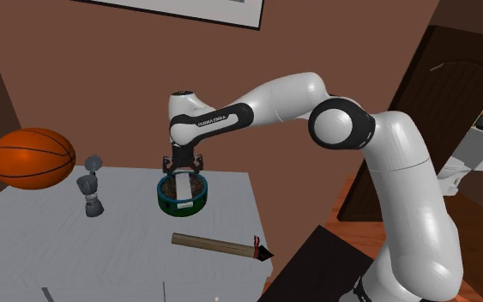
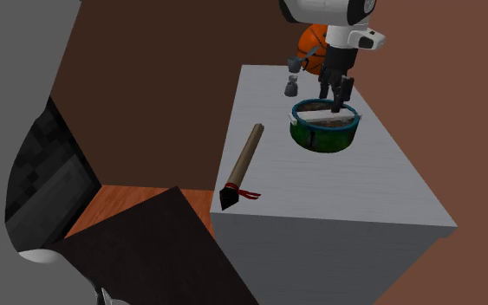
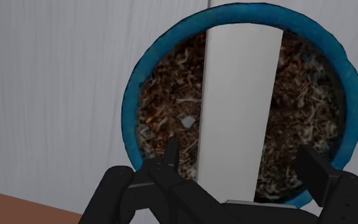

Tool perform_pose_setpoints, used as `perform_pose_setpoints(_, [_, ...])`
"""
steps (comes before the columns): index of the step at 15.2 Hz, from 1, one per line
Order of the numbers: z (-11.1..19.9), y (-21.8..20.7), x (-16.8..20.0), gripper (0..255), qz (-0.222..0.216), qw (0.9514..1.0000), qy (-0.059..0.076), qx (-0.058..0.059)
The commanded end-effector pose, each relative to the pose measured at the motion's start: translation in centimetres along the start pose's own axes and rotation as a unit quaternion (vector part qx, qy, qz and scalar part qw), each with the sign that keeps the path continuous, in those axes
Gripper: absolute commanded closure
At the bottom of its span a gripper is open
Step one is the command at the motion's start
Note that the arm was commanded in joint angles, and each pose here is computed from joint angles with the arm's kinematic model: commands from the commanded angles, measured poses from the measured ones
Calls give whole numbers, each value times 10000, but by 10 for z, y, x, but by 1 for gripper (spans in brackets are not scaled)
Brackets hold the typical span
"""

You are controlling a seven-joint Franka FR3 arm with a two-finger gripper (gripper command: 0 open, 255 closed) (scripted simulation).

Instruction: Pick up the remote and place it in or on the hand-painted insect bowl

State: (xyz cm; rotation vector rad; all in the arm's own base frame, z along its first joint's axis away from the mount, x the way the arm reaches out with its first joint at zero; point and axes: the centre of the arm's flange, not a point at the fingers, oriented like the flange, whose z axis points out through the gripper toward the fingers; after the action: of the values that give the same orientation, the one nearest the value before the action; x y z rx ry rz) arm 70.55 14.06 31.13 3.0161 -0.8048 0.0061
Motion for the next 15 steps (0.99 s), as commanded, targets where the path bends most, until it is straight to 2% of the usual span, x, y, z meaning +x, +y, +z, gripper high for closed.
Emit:
perform_pose_setpoints(1, [0, 0, 0, 0, 0, 10000, 0, 0])
perform_pose_setpoints(3, [0, 0, 0, 0, 0, 10000, 0, 0])
perform_pose_setpoints(7, [-50, 0, 0, 0, 0, 10000, 0, 0])
perform_pose_setpoints(15, [-50, 0, 0, 0, 0, 10000, 1, 0])
